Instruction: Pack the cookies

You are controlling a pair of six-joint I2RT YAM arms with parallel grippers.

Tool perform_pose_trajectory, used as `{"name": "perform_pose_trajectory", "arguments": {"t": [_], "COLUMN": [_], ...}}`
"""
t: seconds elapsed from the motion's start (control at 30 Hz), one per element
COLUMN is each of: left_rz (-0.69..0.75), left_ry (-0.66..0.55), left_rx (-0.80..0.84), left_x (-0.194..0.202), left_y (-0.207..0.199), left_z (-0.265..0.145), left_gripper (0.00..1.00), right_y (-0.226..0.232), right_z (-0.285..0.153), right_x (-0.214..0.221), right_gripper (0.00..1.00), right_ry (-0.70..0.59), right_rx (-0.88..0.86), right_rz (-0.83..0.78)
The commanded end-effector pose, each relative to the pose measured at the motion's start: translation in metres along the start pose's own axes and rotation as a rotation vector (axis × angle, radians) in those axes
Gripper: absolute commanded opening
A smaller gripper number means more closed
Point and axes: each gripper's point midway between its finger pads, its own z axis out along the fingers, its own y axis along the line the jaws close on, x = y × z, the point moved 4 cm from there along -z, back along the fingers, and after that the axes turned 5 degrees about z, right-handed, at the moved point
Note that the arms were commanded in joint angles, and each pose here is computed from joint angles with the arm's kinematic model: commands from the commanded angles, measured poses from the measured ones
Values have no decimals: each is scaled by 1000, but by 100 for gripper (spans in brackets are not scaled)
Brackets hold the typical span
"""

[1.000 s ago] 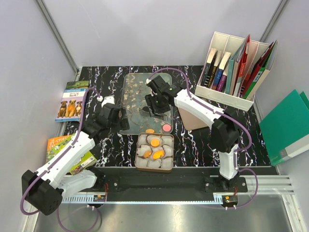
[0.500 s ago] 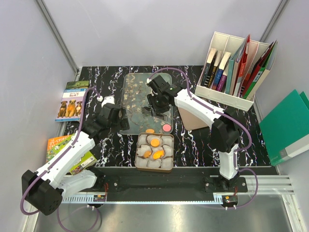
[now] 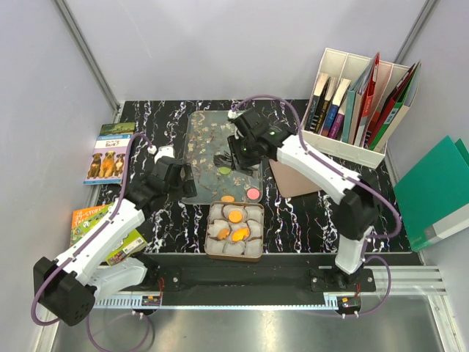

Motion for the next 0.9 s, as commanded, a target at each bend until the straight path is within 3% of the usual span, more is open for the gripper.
{"name": "perform_pose_trajectory", "arguments": {"t": [0.0,0.33,0.57,0.87], "left_rz": [0,-3,-5,-8], "left_ry": [-18,-22,-12,-12], "left_rx": [0,-5,-8,-11], "left_x": [-5,-4,-6,-4], "left_y": [-3,-1,-3,-2], "left_z": [1,1,4,3], "left_gripper": [94,94,94,94], "right_y": [4,-8,11,8], "right_z": [-58,-122,-137,-143], "right_x": [-12,45,107,125], "right_gripper": [35,32,31,30], "right_ry": [-127,-116,-27,-35], "right_rx": [-52,-101,-126,-84], "right_rz": [26,56,-7,32]}}
